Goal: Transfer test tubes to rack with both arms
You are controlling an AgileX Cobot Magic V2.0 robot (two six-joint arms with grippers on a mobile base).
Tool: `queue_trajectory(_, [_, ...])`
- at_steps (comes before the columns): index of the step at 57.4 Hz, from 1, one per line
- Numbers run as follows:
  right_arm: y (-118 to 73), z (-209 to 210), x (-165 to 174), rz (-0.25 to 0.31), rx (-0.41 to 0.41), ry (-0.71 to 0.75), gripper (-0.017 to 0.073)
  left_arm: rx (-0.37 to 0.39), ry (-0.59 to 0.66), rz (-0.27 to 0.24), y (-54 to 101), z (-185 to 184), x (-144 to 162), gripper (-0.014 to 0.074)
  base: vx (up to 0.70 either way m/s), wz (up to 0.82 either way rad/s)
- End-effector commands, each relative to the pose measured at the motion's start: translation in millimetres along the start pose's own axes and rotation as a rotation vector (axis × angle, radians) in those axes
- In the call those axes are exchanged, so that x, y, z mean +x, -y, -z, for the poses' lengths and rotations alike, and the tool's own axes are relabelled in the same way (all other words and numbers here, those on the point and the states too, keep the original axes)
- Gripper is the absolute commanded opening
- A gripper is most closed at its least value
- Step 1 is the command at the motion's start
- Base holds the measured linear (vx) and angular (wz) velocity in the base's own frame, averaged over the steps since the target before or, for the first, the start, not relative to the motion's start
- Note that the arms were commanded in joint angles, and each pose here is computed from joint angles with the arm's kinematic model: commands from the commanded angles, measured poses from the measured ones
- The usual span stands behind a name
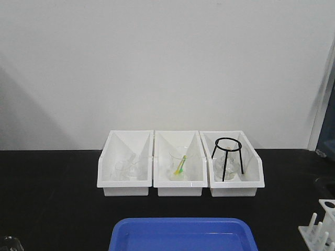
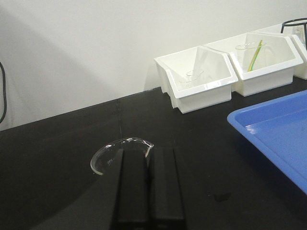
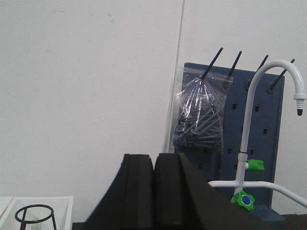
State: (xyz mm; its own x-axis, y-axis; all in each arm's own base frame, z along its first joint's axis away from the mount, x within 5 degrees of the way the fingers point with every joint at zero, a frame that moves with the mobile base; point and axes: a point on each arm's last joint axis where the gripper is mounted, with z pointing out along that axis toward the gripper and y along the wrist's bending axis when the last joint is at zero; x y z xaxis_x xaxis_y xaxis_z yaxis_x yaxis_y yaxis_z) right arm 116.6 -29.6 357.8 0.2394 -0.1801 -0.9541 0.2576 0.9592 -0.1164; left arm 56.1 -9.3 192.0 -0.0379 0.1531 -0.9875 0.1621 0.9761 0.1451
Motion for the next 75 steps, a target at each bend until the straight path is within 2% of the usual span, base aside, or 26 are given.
queue_trajectory(1, [0.6, -1.7, -18.1, 0.008, -0.006, 0.105, -0.0007, -0.019, 0.055, 0.022, -0.7, -1.2, 1.9, -0.002, 0.0, 0.0])
queue_trajectory(31, [0.5, -1.6, -16.7, 0.007, -0.006, 0.1, -0.0007, -0.019, 0.055, 0.022, -0.7, -1.2, 1.9, -0.002, 0.0, 0.0])
queue_trajectory(34, [-0.6, 0.9, -12.4, -0.013, -0.011, 0.088, -0.0007, -0.019, 0.055, 0.022, -0.7, -1.2, 1.9, -0.002, 0.0, 0.0])
queue_trajectory(38, [-5.3, 8.0, -2.0, -0.057, -0.041, 0.046, -0.0007, -0.019, 0.055, 0.022, -0.7, -1.2, 1.9, -0.002, 0.0, 0.0])
queue_trajectory(42, [-12.8, 19.1, 12.4, -0.075, -0.093, -0.006, -0.0007, -0.019, 0.055, 0.022, -0.7, -1.2, 1.9, -0.002, 0.0, 0.0])
queue_trajectory(49, [-23.8, 47.1, 48.4, -0.116, -0.177, -0.103, -0.0007, -0.019, 0.055, 0.022, -0.7, -1.2, 1.9, -0.002, 0.0, 0.0])
queue_trajectory(54, [-28.0, 68.5, 80.1, -0.146, -0.208, -0.18, -0.0007, -0.019, 0.055, 0.022, -0.7, -1.2, 1.9, -0.002, 0.0, 0.0])
queue_trajectory(65, [-30.3, 102.7, 129.2, -0.131, -0.221, -0.226, -0.0007, -0.019, 0.055, 0.022, -0.7, -1.2, 1.9, -0.002, 0.0, 0.0])
queue_trajectory(67, [-30.0, 106.0, 131.3, -0.133, -0.218, -0.201, -0.0007, -0.019, 0.055, 0.022, -0.7, -1.2, 1.9, -0.002, 0.0, 0.0])
queue_trajectory(73, [-30.6, 106.1, 134.8, -0.114, -0.225, -0.244, -0.0007, -0.019, 0.055, 0.022, -0.7, -1.2, 1.7, -0.002, 0.0, 0.0])
queue_trajectory(75, [-30.7, 106.2, 135.1, -0.129, -0.223, -0.249, -0.0007, -0.019, 0.055, 0.022, -0.7, -1.2, 1.7, -0.002, 0.0, 0.0])
